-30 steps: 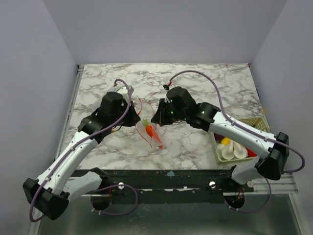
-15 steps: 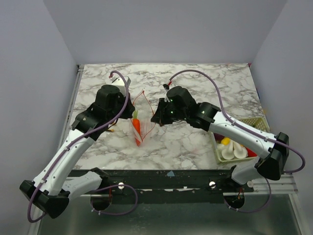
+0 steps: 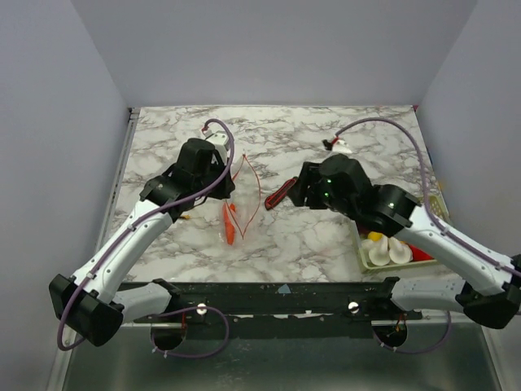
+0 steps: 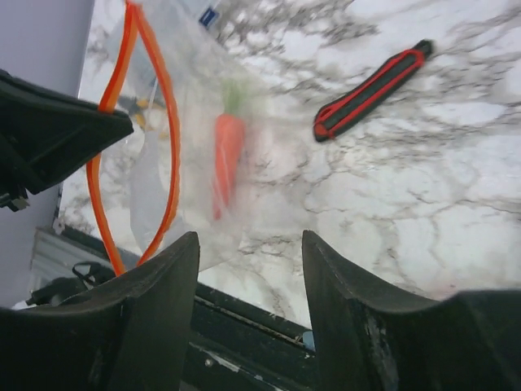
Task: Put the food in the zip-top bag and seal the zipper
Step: Adjust the zipper food storage bag at the center of the board, then pick up the fake vegetable from the bin.
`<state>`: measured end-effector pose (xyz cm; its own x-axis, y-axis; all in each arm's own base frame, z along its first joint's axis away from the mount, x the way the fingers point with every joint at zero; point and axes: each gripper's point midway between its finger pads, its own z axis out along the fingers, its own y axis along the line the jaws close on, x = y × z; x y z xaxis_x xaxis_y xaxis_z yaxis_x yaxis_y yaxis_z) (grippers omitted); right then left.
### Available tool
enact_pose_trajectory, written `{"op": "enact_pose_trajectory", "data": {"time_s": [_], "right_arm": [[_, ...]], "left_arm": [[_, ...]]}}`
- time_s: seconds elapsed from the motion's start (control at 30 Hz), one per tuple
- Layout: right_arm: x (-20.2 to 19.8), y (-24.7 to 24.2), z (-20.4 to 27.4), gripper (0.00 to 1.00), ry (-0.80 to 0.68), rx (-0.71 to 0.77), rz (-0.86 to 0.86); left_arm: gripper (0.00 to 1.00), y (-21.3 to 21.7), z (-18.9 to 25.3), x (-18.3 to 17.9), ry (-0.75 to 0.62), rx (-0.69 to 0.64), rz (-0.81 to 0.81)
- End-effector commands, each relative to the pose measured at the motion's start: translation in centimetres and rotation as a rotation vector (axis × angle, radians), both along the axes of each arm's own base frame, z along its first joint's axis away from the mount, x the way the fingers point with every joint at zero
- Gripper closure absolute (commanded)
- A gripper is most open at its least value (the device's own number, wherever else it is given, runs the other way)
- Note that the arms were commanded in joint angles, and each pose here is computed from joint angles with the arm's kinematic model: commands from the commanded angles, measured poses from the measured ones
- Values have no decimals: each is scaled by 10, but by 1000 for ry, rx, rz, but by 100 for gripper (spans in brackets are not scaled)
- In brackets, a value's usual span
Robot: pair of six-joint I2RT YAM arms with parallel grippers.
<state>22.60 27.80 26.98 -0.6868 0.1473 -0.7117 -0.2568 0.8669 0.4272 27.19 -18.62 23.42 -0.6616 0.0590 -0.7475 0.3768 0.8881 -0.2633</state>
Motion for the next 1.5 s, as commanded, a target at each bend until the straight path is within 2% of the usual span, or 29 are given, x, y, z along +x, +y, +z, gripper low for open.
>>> {"op": "enact_pose_trajectory", "data": {"time_s": [0.0, 0.1, 0.23, 0.43, 0.57, 1.0, 1.3, 1.37, 1.47], "right_arm": [[8, -80, -1, 40, -77, -96, -296], [10, -124, -9, 32, -86, -129, -471], [17, -176, -27, 29, -63, -157, -666], [29, -226, -78, 30, 111, -202, -817], [30, -254, -96, 30, 175, -222, -923], [21, -318, -106, 29, 229, -201, -1150], [-1, -413, -81, 28, 127, -260, -1548], [-8, -431, -85, 27, 141, -242, -1619], [-16, -449, -93, 25, 139, -204, -1700]], "left_arm": [[100, -9, 2, -3, -33, -45, -63], [100, -9, -1, -6, -27, -45, -70], [100, -9, -2, -9, -33, -53, -76], [100, -10, -5, -13, -28, -64, -90], [100, -9, -4, -14, -35, -64, -89], [100, -12, -2, -19, -34, -87, -110], [100, -18, -1, -23, -22, -116, -139], [100, -18, 9, -28, -47, -139, -148], [100, -25, -3, -27, 0, -142, -167]]}}
